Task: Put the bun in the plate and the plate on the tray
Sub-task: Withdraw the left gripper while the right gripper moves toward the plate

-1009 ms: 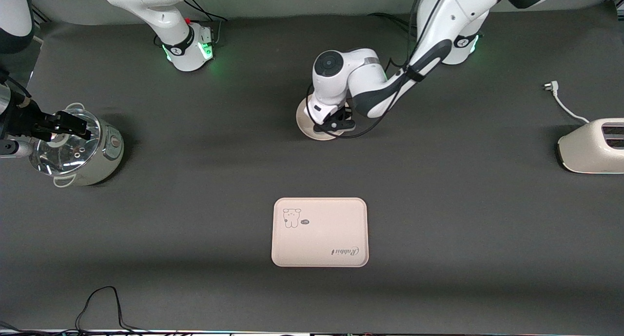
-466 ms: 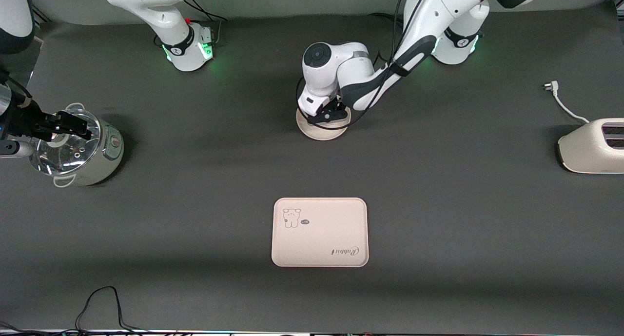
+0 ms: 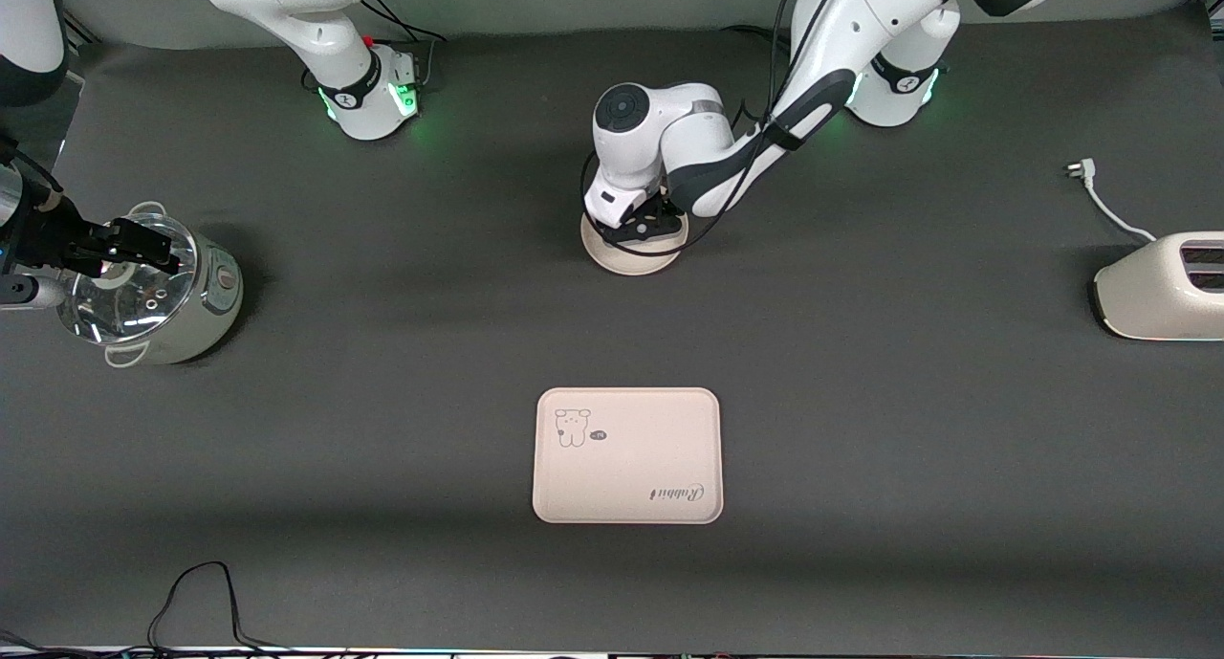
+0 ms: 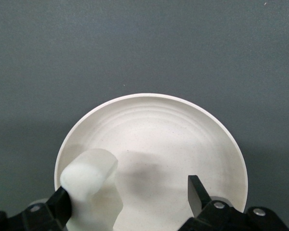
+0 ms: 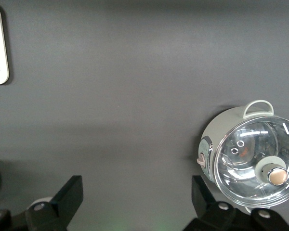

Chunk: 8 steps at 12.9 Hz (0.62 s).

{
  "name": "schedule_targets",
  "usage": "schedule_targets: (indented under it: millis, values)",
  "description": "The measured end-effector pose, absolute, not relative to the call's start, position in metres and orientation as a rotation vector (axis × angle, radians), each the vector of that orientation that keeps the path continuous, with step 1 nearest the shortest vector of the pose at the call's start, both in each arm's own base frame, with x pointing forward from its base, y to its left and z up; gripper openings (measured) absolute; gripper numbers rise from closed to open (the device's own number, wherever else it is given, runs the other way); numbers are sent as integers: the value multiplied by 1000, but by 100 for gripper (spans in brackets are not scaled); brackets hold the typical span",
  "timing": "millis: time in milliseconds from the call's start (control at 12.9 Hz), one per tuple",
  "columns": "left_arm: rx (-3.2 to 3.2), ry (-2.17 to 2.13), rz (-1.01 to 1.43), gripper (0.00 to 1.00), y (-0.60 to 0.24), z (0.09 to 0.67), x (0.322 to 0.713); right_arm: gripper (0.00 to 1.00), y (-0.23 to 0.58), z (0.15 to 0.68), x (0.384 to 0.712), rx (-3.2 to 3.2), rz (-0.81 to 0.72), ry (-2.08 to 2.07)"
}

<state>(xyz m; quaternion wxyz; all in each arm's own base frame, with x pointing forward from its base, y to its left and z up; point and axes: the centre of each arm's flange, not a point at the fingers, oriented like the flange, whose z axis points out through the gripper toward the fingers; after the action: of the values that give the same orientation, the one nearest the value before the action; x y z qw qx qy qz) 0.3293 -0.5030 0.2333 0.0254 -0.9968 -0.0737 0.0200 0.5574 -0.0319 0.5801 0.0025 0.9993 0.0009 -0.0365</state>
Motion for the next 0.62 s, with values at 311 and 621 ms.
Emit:
schedule_targets:
  millis: [311,621]
  values:
    - [-3087,-231,57,100,-505,235,331,100,-32,580,557,3134,-115,3]
    - [-3087,-230,57,100,-505,235,330,100,-32,580,557,3134,-115,3]
